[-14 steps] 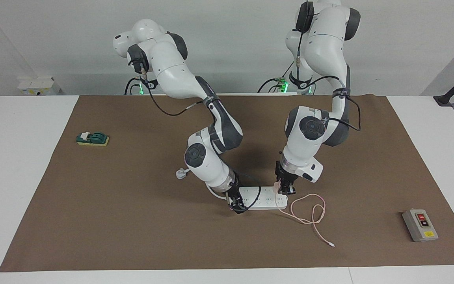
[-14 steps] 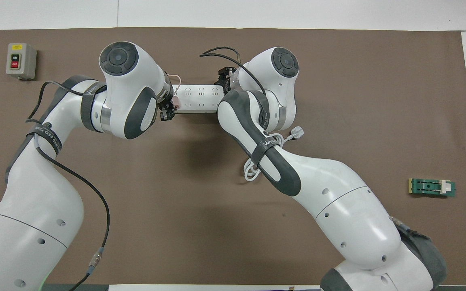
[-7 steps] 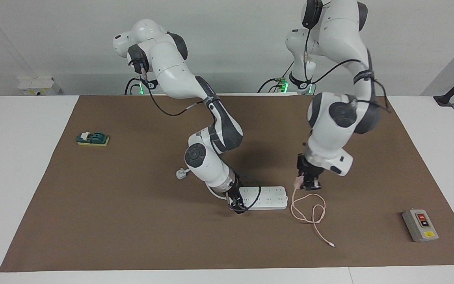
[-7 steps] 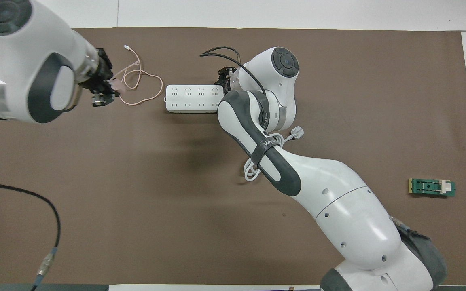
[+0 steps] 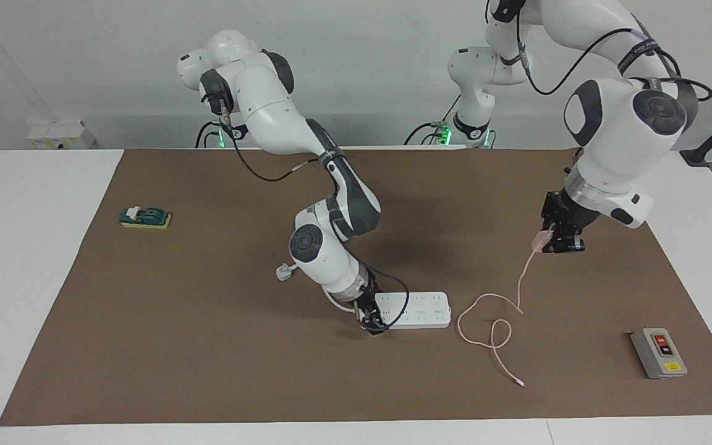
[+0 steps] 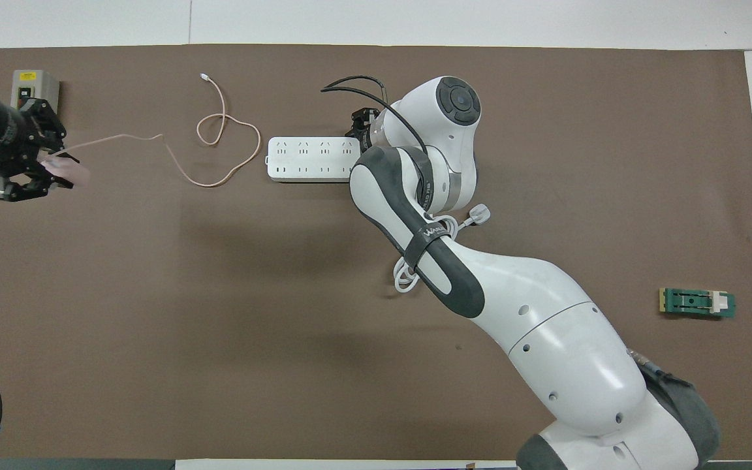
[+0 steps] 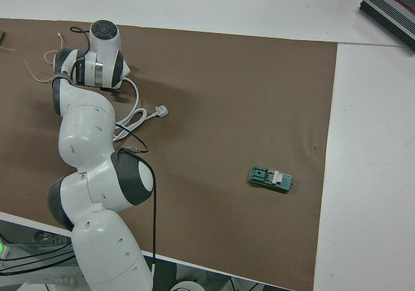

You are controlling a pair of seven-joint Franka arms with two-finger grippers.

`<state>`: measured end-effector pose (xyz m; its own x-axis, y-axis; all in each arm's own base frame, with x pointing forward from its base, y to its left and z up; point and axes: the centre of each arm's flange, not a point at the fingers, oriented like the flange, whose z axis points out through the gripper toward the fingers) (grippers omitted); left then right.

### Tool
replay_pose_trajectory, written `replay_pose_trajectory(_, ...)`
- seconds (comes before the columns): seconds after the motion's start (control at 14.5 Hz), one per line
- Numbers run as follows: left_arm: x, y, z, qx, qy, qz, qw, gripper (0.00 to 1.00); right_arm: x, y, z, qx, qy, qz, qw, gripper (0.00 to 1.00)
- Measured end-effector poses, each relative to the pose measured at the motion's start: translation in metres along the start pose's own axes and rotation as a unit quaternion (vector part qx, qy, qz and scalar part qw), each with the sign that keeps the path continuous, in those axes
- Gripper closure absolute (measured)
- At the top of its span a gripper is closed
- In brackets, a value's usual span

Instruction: Unplug charger and place it aside

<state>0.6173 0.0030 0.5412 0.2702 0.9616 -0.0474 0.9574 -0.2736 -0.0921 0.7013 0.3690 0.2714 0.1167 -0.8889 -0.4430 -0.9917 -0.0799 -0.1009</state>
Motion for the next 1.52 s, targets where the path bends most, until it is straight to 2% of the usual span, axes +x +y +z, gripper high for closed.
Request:
replay_pose_trajectory(0.21,0.045,-0.029,-0.01,0.006,-0.009,0.039,0.999,0.68,-0.009,-0.008,-0.035,0.013,-0.006,-0.005,1.0,0.0)
replay_pose_trajectory(0.41,0.068,-0.046,-0.009,0.008,-0.014,0.062,0.998,0.68,-0.002,-0.022,-0.11,0.027,-0.012,0.0,1.0,0.0)
replay_pose_trajectory(0.62,0.06,-0.045,0.016,-0.004,-0.008,0.076,0.997,0.68,0.011,-0.024,-0.176,0.015,0.002,-0.005,1.0,0.0)
replay_pose_trajectory(0.9,0.041,-0.054,0.051,-0.008,-0.004,0.093,0.996,0.66,0.025,-0.014,-0.244,-0.011,0.01,-0.049,0.999,0.0)
replay_pose_trajectory(0.97,0.04,-0.057,0.051,-0.008,-0.004,0.099,0.995,0.58,0.032,-0.011,-0.264,-0.019,0.015,-0.068,0.997,0.0)
replay_pose_trajectory(1.03,0.038,-0.06,0.046,-0.011,-0.002,0.118,0.993,0.36,0.049,-0.003,-0.304,-0.029,0.023,-0.104,0.994,0.0)
replay_pose_trajectory(1.17,0.031,-0.059,0.044,-0.009,-0.002,0.188,0.982,0.1,0.074,0.007,-0.345,-0.044,0.03,-0.165,0.985,0.0)
replay_pose_trajectory(1.24,0.028,-0.059,0.042,-0.007,-0.002,0.219,0.976,0.01,0.087,0.011,-0.364,-0.049,0.029,-0.192,0.98,0.0)
replay_pose_trajectory(1.38,0.024,-0.06,0.031,-0.004,-0.001,0.275,0.961,0.0,0.112,0.022,-0.395,-0.063,0.033,-0.25,0.966,0.0)
replay_pose_trajectory(1.52,0.018,-0.062,0.016,-0.003,0.001,0.335,0.942,0.0,0.132,0.03,-0.414,-0.082,0.047,-0.322,0.942,0.0)
